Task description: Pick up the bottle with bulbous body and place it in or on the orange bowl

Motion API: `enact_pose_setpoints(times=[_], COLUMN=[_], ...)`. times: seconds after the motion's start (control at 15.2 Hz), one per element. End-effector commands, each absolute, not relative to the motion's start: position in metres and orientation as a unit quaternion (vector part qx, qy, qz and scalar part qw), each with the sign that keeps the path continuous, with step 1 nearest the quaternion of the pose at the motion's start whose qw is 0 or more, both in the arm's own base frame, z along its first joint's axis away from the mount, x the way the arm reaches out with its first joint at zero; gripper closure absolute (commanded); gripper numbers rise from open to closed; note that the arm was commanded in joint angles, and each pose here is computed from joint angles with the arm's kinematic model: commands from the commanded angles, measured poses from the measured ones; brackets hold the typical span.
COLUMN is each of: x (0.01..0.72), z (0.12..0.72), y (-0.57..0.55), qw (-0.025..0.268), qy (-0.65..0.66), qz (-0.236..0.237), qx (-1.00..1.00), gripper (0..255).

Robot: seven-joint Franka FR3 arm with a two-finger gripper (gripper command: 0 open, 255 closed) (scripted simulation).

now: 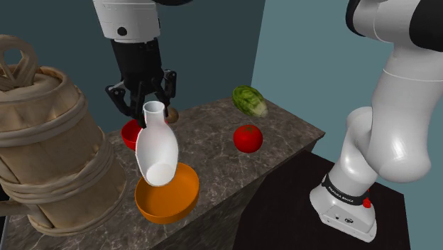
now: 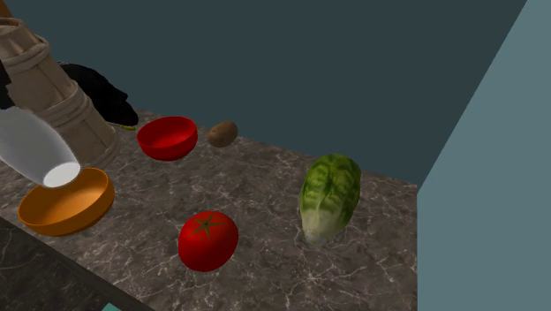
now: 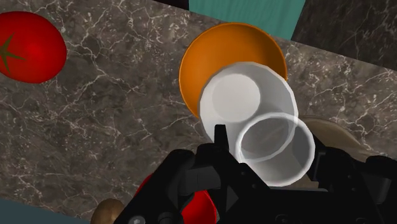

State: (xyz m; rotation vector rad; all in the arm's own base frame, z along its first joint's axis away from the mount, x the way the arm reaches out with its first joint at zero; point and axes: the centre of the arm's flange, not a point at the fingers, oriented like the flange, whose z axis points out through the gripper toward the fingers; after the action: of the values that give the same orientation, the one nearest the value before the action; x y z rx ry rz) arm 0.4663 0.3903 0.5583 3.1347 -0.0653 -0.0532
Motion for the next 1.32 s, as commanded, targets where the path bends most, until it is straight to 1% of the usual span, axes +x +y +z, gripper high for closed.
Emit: enact_pose_setpoints(times=[0.0,0.4,0.92,0.99,1.25], x=[0.466,0.466,0.466,0.466,0.466], z=[0.548,0.515,0.515,0.515,0.515], y=[0.39,0.39,0.39,0.39,0.39], qw=[0.003,0.003,0.003,0.003,0.003], qy=[-0.021,-0.021,-0.021,-0.021,-0.021], qz=[-0.016,-0.016,-0.016,-0.016,-0.016], qx=[1.0,1.0,1.0,1.0,1.0], gripper=[255,255,255,0,0])
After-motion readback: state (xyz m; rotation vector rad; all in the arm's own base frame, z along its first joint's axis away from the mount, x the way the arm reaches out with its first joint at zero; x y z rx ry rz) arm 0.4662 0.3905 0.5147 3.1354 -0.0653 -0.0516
